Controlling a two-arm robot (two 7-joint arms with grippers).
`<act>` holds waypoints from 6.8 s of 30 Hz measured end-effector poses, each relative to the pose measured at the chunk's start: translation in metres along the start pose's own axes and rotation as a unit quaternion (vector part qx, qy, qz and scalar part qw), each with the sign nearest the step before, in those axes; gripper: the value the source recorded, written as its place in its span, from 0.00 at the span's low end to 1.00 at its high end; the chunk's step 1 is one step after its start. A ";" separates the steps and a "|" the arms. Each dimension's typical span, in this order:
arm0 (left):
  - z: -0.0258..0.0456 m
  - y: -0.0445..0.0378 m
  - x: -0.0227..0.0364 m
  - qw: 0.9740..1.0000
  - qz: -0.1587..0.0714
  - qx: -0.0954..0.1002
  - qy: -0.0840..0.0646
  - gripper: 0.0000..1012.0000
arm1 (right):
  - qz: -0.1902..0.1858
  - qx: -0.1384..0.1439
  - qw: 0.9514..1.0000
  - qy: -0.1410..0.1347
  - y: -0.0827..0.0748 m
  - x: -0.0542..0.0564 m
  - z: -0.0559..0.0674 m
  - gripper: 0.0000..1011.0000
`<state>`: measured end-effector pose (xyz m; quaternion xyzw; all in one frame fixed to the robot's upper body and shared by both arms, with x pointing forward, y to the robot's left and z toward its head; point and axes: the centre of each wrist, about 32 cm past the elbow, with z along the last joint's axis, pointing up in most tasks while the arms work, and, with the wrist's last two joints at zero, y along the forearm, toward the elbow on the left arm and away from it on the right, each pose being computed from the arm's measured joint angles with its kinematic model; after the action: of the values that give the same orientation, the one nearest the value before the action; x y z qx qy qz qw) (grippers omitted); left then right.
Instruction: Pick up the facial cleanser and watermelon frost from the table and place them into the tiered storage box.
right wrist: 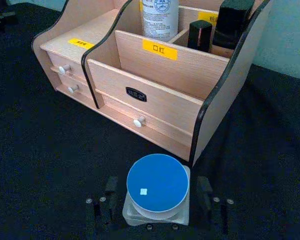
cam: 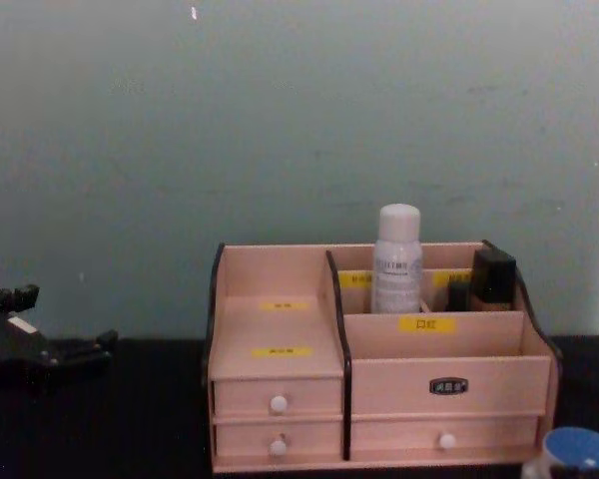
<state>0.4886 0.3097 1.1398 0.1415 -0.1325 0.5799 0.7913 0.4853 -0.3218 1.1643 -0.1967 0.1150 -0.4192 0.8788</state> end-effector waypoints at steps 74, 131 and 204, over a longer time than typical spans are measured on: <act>0.0000 0.0000 0.0000 1.000 0.000 0.000 0.000 0.99 | 0.061 0.035 0.997 -0.019 -0.015 0.002 0.011 0.71; 0.0000 0.0000 0.0000 1.000 0.000 0.000 0.000 0.99 | 0.124 0.109 0.983 -0.084 0.089 -0.015 0.124 0.71; 0.0000 0.0000 0.0000 1.000 0.000 0.000 0.000 0.99 | 0.129 0.077 0.987 -0.065 0.160 -0.023 0.137 0.71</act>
<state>0.4886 0.3097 1.1398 0.1415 -0.1324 0.5799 0.7913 0.6319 -0.1787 1.2176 -0.1392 0.0495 -0.2963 0.9436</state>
